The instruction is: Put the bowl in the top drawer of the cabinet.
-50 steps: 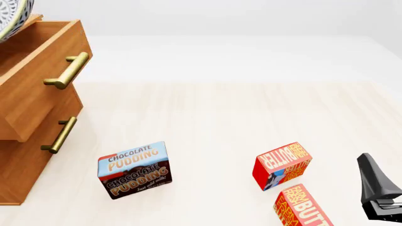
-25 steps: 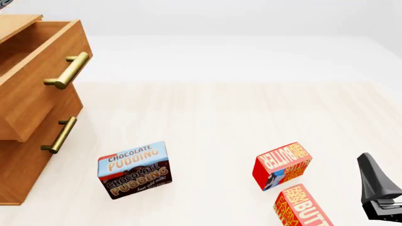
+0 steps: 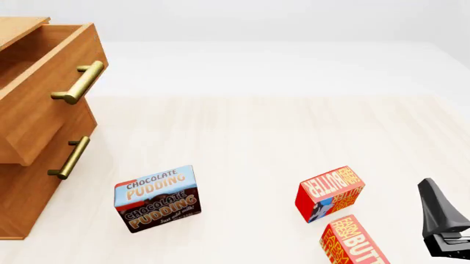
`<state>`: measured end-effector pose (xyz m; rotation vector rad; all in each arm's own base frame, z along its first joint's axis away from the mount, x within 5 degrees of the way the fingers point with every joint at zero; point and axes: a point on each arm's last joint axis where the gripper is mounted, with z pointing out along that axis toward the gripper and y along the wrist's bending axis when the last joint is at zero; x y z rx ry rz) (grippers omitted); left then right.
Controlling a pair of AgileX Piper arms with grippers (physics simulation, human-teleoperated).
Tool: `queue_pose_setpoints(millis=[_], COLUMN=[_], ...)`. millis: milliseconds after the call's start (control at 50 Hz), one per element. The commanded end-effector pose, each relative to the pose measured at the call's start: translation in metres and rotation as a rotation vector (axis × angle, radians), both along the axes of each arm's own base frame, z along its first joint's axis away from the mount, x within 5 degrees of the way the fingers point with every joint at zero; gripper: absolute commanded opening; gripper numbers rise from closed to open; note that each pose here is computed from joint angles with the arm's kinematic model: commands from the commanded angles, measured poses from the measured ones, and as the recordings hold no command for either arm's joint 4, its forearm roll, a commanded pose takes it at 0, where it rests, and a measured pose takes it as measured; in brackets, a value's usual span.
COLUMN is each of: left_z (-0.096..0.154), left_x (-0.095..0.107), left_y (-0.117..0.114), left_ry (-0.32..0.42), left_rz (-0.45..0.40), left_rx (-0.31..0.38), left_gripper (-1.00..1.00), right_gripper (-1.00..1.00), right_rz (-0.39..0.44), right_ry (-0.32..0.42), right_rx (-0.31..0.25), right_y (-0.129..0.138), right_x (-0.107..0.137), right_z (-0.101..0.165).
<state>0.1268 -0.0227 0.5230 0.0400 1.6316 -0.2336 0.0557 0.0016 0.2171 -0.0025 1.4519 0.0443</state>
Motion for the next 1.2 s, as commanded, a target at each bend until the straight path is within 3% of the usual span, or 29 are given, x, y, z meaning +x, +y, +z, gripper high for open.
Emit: queue_pose_setpoints(millis=[20,320,440,460,940,1200], left_z=[-0.004,-0.004,-0.013,-0.02,-0.025,-0.034], left_x=[0.015,0.027,0.04,0.048,0.073,0.074], left_y=[0.006,0.019,0.026,0.029,0.06,0.063], left_ry=[0.031,0.031,0.073,0.11,0.167,0.208], left_rz=[0.067,0.165,0.212,0.239,0.396,0.418], left_rx=[-0.083,-0.187,-0.205,-0.246,-0.258,-0.29], left_gripper=[-1.0,-1.0,-1.0,-1.0,-1.0,-1.0], right_gripper=[1.0,1.0,1.0,1.0,1.0,1.0], right_rz=[0.001,0.0,0.001,0.002,0.001,0.002], right_ry=[-0.001,-0.002,-0.004,-0.003,-0.002,-0.006], right_rx=[-0.001,-0.001,0.0,-0.001,0.0,0.002], right_y=[0.0,0.0,0.0,0.0,0.0,0.0], right_x=[0.0,0.0,0.0,0.0,0.0,0.0], right_z=[0.0,0.0,0.0,0.0,0.0,0.001])
